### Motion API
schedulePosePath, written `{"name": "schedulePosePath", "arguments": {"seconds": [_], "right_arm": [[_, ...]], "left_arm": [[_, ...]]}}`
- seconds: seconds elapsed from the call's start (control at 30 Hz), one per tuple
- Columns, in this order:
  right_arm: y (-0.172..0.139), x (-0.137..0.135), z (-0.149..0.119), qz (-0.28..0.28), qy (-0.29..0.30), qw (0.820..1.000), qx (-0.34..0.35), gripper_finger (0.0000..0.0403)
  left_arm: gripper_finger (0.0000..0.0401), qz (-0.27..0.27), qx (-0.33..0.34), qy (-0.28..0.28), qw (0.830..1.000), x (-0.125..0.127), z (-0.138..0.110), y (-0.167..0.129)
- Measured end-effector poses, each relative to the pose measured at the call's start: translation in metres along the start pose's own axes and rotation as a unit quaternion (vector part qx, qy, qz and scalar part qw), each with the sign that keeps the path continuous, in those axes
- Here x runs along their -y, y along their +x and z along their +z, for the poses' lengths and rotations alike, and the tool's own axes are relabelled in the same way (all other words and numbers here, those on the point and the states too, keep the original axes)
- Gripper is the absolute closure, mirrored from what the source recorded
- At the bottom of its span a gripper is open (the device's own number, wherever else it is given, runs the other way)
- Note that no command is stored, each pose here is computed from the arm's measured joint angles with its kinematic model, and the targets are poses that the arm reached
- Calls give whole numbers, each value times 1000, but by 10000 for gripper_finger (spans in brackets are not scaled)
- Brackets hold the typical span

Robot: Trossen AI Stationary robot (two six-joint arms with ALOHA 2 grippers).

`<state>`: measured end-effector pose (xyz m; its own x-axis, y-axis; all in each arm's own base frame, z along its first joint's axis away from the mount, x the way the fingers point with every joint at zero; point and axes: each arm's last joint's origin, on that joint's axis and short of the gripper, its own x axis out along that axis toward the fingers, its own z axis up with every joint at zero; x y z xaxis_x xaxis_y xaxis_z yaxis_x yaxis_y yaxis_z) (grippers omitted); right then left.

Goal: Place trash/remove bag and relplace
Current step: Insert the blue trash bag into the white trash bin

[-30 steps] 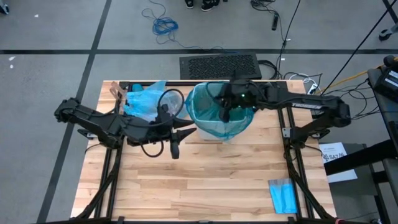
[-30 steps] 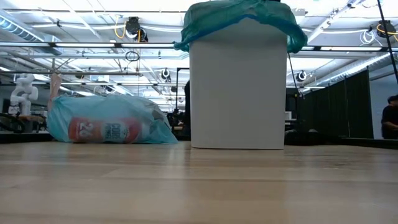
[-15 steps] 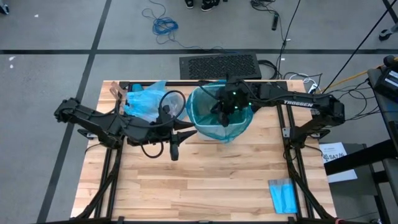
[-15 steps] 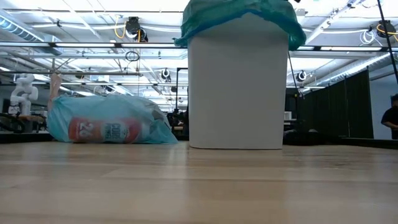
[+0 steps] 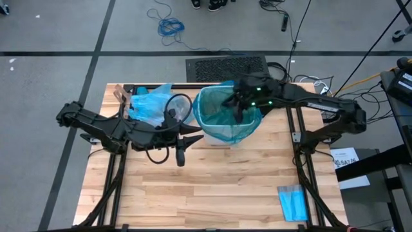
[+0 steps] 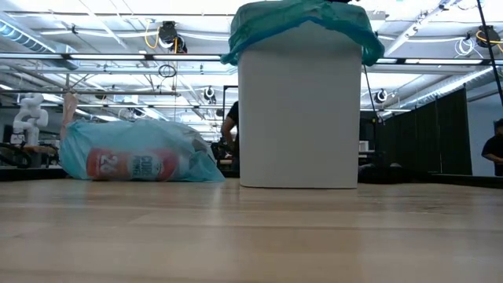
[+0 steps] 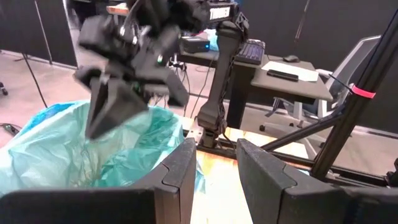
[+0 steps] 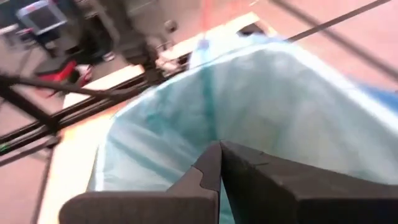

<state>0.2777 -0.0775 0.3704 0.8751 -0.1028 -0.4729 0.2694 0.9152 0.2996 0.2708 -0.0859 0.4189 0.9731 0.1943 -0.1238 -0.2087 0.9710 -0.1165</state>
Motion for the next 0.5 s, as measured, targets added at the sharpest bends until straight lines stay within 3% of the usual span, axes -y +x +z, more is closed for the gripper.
{"name": "schedulePosePath", "arguments": {"seconds": [0.3, 0.5], "right_arm": [[-43, 34, 7, -97, 26, 995, 27, 403], [-48, 63, 8, -95, 59, 994, 11, 403]], "left_arm": [[288, 25, -50, 5, 998, -5, -11, 0], [288, 35, -64, 12, 997, -8, -14, 1]]}}
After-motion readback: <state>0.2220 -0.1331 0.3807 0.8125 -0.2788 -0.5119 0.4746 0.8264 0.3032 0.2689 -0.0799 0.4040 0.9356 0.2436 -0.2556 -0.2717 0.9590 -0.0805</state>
